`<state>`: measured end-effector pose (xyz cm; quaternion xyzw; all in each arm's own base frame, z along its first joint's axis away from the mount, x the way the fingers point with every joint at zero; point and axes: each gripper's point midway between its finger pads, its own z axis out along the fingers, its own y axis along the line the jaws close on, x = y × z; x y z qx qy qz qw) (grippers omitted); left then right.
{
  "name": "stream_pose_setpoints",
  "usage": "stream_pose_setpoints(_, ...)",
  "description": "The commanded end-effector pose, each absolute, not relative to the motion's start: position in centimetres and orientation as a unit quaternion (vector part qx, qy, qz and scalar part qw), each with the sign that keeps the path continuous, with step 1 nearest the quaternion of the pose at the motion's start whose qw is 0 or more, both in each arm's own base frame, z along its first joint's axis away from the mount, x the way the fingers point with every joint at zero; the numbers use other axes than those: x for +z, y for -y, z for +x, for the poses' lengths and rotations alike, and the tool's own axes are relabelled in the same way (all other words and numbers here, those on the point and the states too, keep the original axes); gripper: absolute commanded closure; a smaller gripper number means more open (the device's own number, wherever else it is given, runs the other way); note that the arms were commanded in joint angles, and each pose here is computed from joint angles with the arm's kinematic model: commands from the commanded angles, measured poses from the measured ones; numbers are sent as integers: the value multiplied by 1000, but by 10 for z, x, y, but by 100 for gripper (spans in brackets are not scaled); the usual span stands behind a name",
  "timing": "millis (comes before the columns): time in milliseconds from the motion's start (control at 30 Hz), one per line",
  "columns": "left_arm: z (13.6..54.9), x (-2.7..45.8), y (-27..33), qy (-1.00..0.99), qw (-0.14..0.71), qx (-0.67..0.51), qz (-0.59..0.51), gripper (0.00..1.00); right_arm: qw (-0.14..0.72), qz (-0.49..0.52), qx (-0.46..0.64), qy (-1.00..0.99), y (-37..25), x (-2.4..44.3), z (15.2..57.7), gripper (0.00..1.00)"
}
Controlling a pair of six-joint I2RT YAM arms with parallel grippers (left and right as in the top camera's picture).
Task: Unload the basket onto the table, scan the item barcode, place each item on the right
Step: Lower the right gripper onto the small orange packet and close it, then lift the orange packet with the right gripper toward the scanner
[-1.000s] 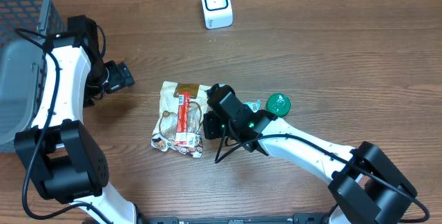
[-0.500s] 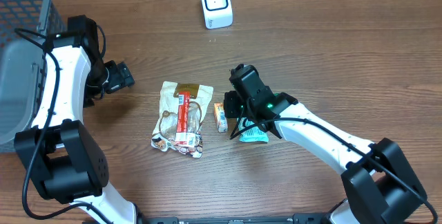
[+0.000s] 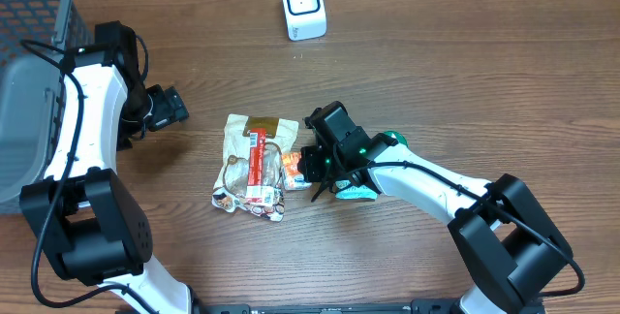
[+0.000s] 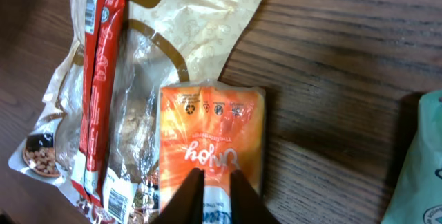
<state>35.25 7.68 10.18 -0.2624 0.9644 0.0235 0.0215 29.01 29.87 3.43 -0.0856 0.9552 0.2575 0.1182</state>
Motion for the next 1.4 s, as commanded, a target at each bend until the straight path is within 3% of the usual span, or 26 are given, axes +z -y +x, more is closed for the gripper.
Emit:
stream_pose_setpoints(0,355,112,-81,-963,38,27,-264,0,133,-105,261,-950,-303,41,295,80)
stream_pose_setpoints(133,355,112,-81,-963,38,27,-264,0,135,-110,259,-950,-303,41,295,72)
stream_pose_setpoints(233,355,112,-81,-963,38,27,-264,0,143,-104,239,-955,-296,38,298,71)
stream_pose_setpoints(1233,355,112,-81,-963,38,27,-264,0,116,-100,222,-963,-293,8,295,73)
stream_pose_setpoints(1367,355,112,-81,-963,38,27,-264,0,105,-98,215,-966,-292,-4,293,78)
